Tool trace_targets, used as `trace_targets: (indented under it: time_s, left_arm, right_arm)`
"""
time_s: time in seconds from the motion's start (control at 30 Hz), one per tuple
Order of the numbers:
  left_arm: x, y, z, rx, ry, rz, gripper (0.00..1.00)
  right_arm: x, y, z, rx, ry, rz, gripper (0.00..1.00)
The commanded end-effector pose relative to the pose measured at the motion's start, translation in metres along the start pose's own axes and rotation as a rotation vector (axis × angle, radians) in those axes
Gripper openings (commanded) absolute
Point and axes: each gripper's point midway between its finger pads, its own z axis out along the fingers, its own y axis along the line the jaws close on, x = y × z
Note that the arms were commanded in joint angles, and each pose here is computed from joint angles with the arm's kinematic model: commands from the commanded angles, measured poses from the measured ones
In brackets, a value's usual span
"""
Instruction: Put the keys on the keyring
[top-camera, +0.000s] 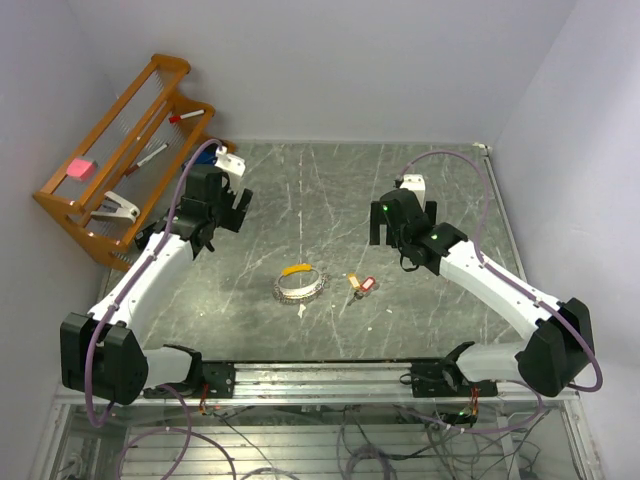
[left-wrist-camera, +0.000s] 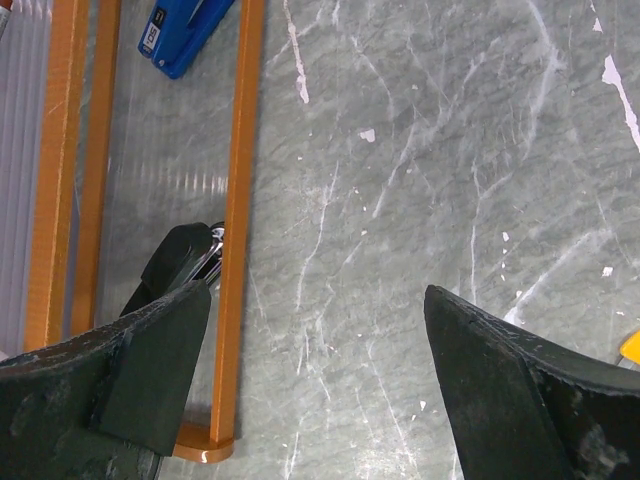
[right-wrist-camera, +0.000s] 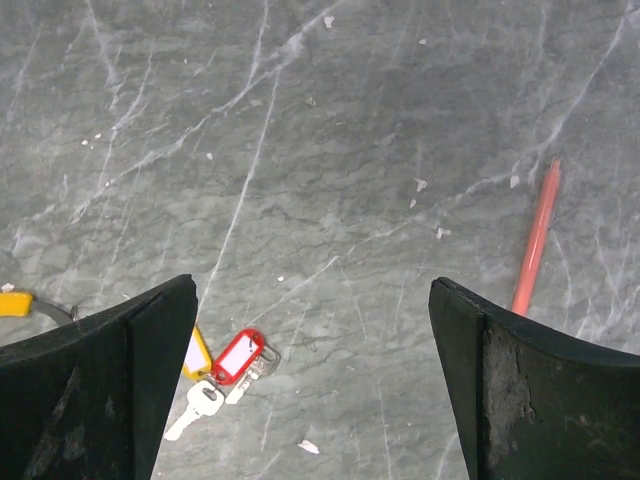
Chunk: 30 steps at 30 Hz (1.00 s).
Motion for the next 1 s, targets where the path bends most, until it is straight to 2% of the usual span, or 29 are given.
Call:
trace_targets:
  time_s: [0.0,0.27,0.43,0.53,0.67,0.97]
  left_arm:
    - [-0.004,0.005,0.0,-0.009,-0.019,-0.028,0.99]
    - [-0.008,0.003,-0.002,0.013,-0.033,-0.032,1.0]
    - [-0.008,-0.013,0.001,0.102,-0.031,-0.002,1.0]
    - [-0.003,-0.029,0.005,0.183,-0.004,0.004,0.98]
    - [0.002,-0.034,0.008,0.212,0.03,0.017,0.97]
    - [0.01,-0.042,0.01,0.241,0.026,0.011,0.96]
  right_arm:
    - [-0.003,-0.008,-0.001,0.038,-0.014,-0.001,1.0]
    - [-0.004,0.0,0.0,-0.011,-0.01,-0.048,1.0]
    - [0.001,0.035,-0.002,-0.22,0.02,-0.132,0.9]
    - [0.021,0.069,0.005,-0.362,0.144,-0.173,0.82]
    - [0.053,0.102,0.018,-0.482,0.315,-0.192,0.72]
    - [0.093,0.154,0.035,-0.623,0.455,-0.172,0.55]
